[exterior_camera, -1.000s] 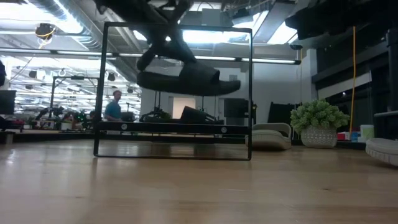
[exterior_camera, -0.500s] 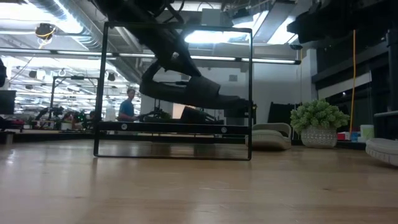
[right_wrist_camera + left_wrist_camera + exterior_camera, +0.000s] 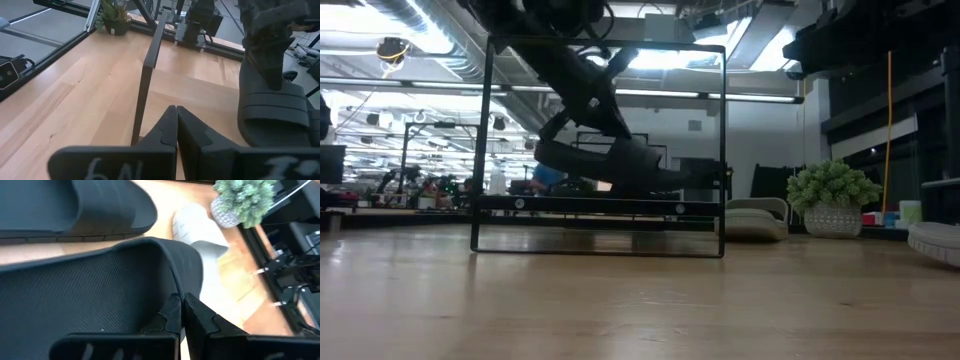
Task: Pick and place slides into the shelf
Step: Put the black slides on the shelf
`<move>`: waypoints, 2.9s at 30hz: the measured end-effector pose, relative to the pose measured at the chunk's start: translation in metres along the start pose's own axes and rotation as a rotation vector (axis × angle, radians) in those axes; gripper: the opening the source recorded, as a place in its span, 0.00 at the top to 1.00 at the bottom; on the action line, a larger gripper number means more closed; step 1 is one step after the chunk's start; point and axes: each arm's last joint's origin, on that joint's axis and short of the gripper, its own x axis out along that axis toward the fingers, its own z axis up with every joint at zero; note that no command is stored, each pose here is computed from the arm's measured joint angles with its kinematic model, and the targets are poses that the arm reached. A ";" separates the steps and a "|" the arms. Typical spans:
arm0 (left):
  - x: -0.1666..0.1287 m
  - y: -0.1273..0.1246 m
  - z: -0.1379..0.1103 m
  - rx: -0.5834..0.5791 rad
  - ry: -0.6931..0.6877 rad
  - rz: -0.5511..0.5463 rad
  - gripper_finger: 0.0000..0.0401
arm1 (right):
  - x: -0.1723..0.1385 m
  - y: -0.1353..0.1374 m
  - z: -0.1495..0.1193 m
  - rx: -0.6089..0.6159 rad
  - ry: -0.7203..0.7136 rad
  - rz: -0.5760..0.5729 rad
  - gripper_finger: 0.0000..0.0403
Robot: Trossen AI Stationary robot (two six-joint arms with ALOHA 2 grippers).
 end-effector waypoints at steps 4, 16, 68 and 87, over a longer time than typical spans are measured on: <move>0.004 0.011 -0.003 -0.038 0.032 0.011 1.00 | 0.000 0.000 0.000 0.000 0.000 0.000 0.99; 0.007 0.019 -0.008 -0.078 0.035 -0.033 0.99 | 0.000 0.000 0.000 0.000 0.000 0.000 0.99; -0.076 0.015 0.063 0.650 -0.225 -0.291 0.99 | -0.001 -0.028 0.027 0.093 -0.024 -0.111 0.98; -0.076 0.038 0.040 0.887 -0.240 -0.339 1.00 | 0.051 -0.120 0.032 0.021 0.344 -0.087 0.99</move>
